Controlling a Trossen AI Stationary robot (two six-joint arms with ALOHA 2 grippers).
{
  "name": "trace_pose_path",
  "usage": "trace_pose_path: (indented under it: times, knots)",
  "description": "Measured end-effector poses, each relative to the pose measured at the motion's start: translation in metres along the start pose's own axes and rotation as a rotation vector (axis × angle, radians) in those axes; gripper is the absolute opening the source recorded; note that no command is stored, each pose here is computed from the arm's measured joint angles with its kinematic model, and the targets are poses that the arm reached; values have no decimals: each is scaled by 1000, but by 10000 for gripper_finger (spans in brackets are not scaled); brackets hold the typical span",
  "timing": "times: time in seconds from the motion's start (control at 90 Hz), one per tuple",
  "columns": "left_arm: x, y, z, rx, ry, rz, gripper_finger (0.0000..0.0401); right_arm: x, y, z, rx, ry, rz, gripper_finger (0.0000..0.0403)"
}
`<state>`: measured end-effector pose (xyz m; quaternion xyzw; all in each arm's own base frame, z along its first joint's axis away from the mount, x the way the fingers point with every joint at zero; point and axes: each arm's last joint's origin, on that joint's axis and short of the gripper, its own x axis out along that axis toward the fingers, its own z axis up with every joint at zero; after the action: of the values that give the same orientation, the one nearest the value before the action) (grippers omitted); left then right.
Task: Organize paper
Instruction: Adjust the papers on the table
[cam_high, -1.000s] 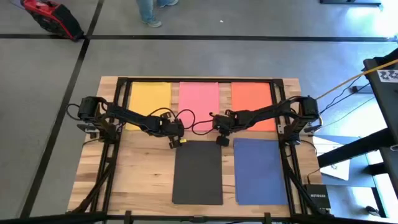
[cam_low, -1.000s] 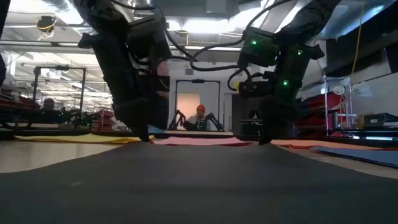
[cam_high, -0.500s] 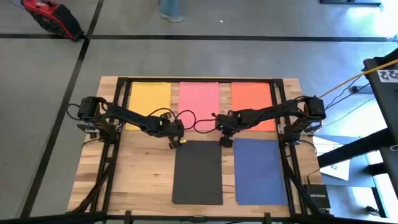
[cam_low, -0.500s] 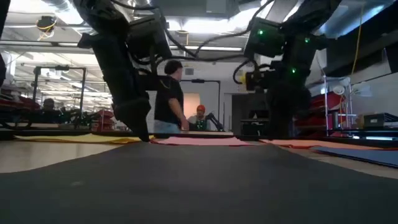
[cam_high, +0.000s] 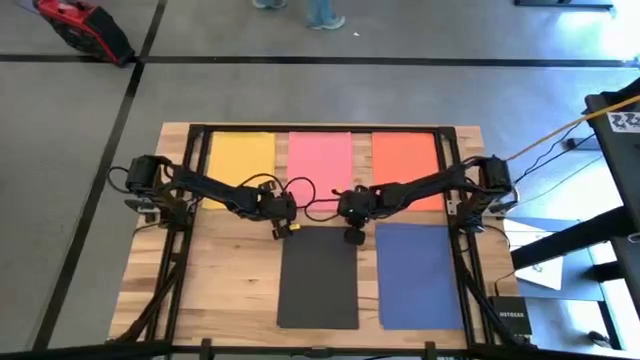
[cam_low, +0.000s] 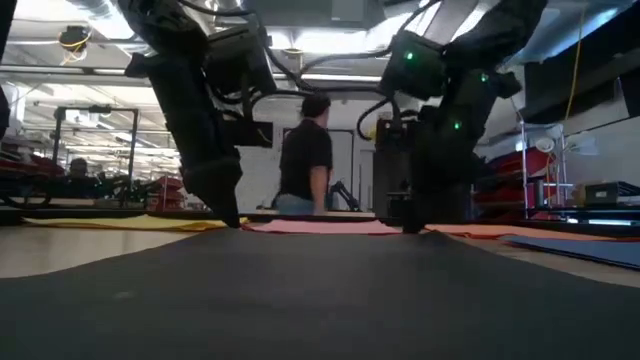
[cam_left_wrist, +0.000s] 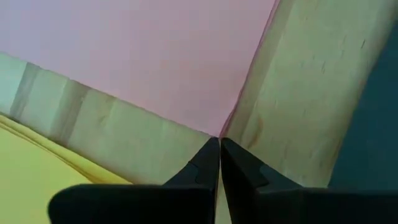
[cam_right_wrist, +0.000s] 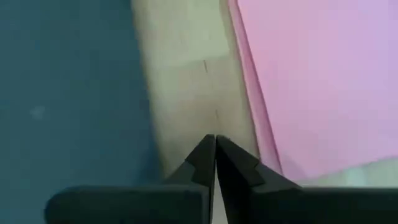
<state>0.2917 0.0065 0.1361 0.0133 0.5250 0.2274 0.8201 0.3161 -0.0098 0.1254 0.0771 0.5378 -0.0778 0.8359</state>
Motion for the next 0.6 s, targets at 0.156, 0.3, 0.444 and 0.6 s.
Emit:
trace_pose_path:
  times: [0.156, 0.3, 0.444, 0.6]
  knots:
    - [0, 0, 0, 0, 0, 0, 0, 6, -2, 0, 0, 6, -20, 3]
    - [0, 0, 0, 0, 0, 0, 0, 7, -3, 1, 1, -17, -43, 3]
    - [0, 0, 0, 0, 0, 0, 0, 7, -4, 2, 18, -31, -66, 3]
    - [0, 0, 0, 1, 1, 0, 0, 8, -8, 4, 40, -41, -86, 3]
